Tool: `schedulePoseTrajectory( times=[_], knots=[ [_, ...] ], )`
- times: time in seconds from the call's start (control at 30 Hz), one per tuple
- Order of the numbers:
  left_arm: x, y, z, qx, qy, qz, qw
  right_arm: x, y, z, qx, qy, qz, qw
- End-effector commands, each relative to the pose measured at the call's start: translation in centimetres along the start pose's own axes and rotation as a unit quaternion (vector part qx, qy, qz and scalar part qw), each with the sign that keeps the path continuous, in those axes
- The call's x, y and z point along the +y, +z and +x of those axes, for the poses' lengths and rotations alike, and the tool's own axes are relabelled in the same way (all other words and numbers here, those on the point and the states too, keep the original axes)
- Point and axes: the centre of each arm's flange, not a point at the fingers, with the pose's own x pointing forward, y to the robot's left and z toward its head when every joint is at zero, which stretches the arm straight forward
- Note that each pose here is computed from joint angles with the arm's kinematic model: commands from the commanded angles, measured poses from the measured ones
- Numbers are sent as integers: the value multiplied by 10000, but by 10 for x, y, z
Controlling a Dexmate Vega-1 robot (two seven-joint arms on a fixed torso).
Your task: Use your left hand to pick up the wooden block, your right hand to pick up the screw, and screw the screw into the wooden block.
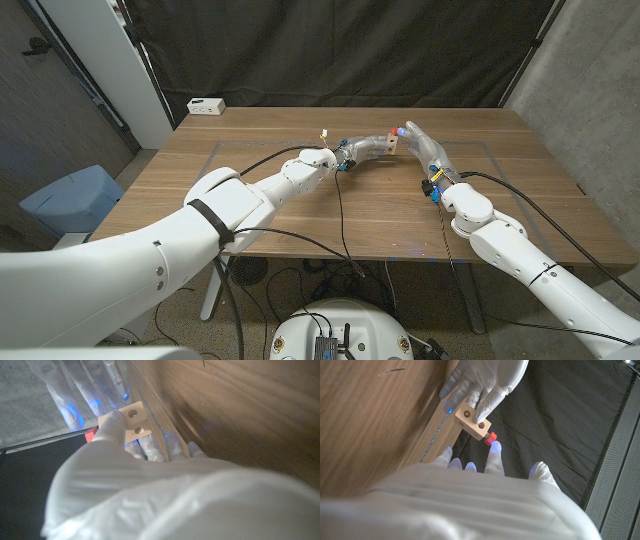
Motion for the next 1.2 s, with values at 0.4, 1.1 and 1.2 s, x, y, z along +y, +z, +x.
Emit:
schedulePoseTrajectory(
  times=[0.4,1.1,1.2],
  knots=[
    [-1,0,-1,-97,-81,-1,9999,-11,-3,7,-30,-130,179,9998],
    [-5,1,-3,-232,-200,22,9995,-10,-6,15,-44,-37,261,9996],
    [-5,1,-3,-247,-213,32,9995,-9,-6,16,-48,-24,270,9996]
  ],
)
